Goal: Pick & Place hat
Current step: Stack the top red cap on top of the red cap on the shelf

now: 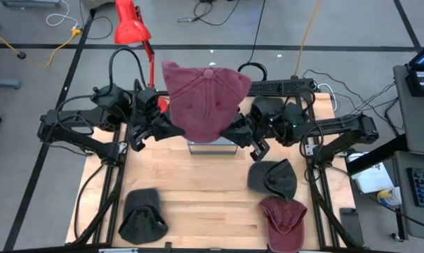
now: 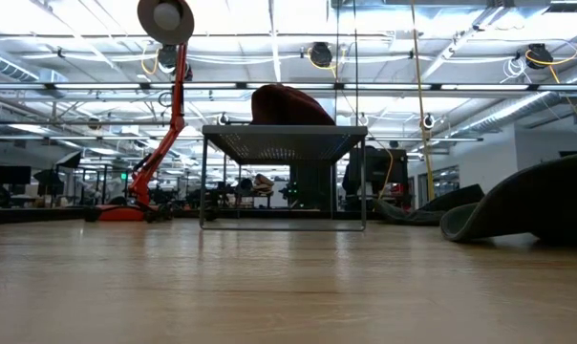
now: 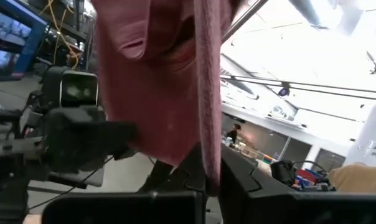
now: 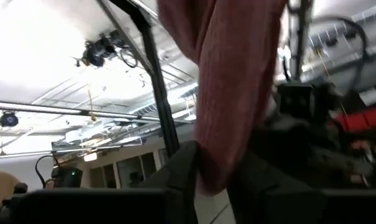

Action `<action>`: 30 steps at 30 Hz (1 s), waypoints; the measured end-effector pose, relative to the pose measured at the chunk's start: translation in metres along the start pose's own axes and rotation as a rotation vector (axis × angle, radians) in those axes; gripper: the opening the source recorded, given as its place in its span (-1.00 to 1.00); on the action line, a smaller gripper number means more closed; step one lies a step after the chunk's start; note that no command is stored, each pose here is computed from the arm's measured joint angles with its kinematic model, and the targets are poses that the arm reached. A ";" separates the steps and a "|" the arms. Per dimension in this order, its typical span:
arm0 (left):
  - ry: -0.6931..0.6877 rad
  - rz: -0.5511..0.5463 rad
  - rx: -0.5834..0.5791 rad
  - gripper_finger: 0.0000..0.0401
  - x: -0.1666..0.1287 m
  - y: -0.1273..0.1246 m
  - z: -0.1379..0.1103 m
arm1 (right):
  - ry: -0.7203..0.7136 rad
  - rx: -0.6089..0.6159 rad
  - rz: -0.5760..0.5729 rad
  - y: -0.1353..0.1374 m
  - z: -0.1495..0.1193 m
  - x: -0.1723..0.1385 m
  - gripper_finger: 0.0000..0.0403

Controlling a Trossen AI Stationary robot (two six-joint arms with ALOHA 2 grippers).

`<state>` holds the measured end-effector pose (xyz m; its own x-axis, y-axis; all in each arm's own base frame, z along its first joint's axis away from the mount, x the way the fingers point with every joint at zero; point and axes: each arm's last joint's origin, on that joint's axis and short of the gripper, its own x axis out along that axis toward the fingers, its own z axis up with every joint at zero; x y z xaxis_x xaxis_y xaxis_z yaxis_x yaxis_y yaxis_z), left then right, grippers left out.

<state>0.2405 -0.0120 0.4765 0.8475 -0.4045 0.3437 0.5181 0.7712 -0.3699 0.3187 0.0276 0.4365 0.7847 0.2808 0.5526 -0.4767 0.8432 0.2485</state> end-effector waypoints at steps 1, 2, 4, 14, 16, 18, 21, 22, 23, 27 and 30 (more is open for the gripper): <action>-0.001 0.001 0.013 -0.94 0.000 0.000 0.000 | 0.021 0.017 -0.013 0.000 -0.001 0.000 -0.52; -0.003 0.001 0.031 -0.95 0.000 0.000 0.001 | 0.042 0.030 -0.026 -0.001 -0.002 -0.001 -0.44; -0.011 0.005 0.054 -0.95 -0.003 -0.003 0.003 | 0.087 0.045 -0.047 0.000 -0.001 -0.003 -0.28; -0.050 0.115 0.214 -0.95 -0.016 -0.011 0.011 | 0.295 0.235 -0.168 0.008 0.004 -0.020 0.17; -0.043 0.167 0.237 -0.95 -0.021 -0.013 0.012 | 0.309 0.280 -0.185 0.010 0.007 -0.023 0.18; -0.050 0.216 0.273 -0.96 -0.022 -0.012 0.012 | 0.294 0.322 -0.185 0.013 0.012 -0.025 0.17; -0.041 0.294 0.330 -0.96 -0.026 -0.014 0.011 | 0.261 0.374 -0.175 0.018 0.021 -0.028 0.13; -0.046 0.317 0.357 -0.96 -0.026 -0.015 0.010 | 0.252 0.392 -0.174 0.020 0.025 -0.029 0.12; -0.045 0.340 0.382 -0.96 -0.027 -0.017 0.010 | 0.244 0.408 -0.175 0.021 0.027 -0.030 0.11; -0.030 0.427 0.486 -0.96 -0.026 -0.022 0.006 | 0.209 0.463 -0.176 0.022 0.036 -0.033 0.08; -0.005 0.494 0.573 -0.96 -0.024 -0.026 0.001 | 0.167 0.501 -0.181 0.022 0.043 -0.035 0.07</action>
<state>0.2066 -0.0217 0.4791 0.9644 0.0561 0.2585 -0.0646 0.9976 0.0244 0.2634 0.0169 0.4572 0.9043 0.2549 0.3423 -0.4264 0.5749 0.6983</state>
